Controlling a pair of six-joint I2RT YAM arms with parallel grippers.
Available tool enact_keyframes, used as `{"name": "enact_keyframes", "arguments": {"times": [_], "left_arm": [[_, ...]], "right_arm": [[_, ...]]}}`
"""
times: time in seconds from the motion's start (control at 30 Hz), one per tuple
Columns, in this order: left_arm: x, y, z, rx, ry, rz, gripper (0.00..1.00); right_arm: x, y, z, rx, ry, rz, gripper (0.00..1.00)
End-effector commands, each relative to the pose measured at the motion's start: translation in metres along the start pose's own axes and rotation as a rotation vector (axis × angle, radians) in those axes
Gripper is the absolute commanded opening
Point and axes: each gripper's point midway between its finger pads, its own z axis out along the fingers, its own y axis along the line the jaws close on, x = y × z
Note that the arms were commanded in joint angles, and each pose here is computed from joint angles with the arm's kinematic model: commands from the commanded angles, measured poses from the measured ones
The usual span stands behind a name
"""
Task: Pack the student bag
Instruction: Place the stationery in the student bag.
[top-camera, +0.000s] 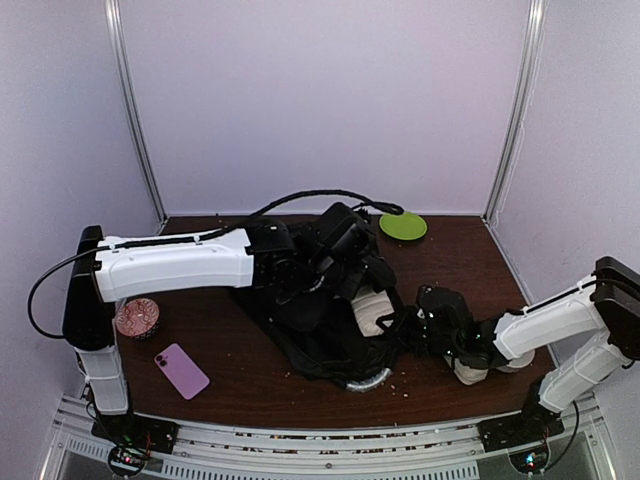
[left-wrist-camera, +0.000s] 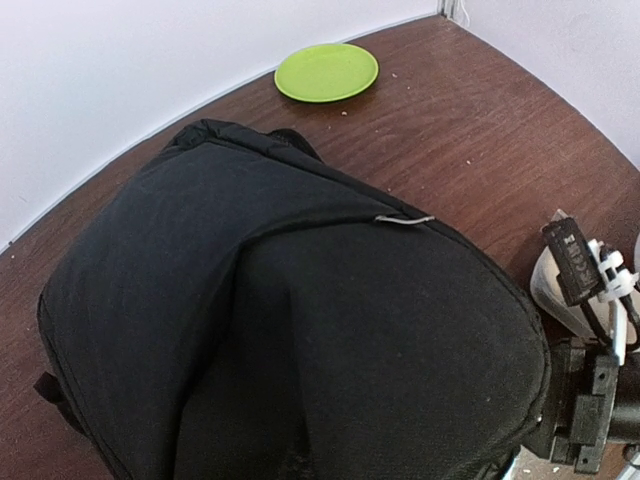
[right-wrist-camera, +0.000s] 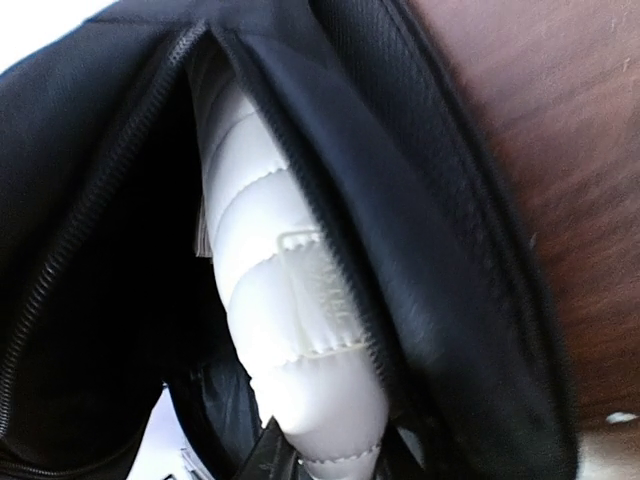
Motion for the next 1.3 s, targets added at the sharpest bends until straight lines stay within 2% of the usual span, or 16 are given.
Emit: {"name": "enact_keyframes", "arguments": {"times": [0.0, 0.13, 0.63, 0.8, 0.93, 1.07, 1.17, 1.27], "left_arm": [[-0.054, -0.010, -0.042, 0.126, -0.167, -0.153, 0.00], [-0.057, -0.019, -0.049, 0.188, -0.176, -0.178, 0.00], [-0.060, -0.047, -0.067, 0.338, -0.161, -0.241, 0.00], [-0.058, -0.048, -0.070, 0.355, -0.163, -0.260, 0.00], [-0.057, -0.043, -0.068, 0.325, -0.162, -0.252, 0.00], [-0.057, -0.040, -0.067, 0.312, -0.164, -0.250, 0.00], [-0.058, -0.046, -0.066, 0.344, -0.163, -0.253, 0.00], [-0.058, -0.051, -0.067, 0.371, -0.159, -0.258, 0.00]], "right_arm": [[-0.042, 0.016, -0.009, 0.021, -0.122, -0.103, 0.18], [-0.057, 0.024, -0.005, 0.052, -0.118, -0.184, 0.16], [-0.082, 0.067, 0.052, -0.039, -0.092, -0.225, 0.13], [-0.091, 0.090, 0.057, -0.170, -0.130, -0.171, 0.14], [-0.096, 0.127, 0.046, -0.344, -0.160, -0.151, 0.13], [-0.093, 0.164, 0.038, -0.487, -0.129, -0.171, 0.14], [-0.090, 0.169, 0.046, -0.483, -0.102, -0.188, 0.14], [-0.094, 0.151, 0.063, -0.417, -0.110, -0.155, 0.14]]}}
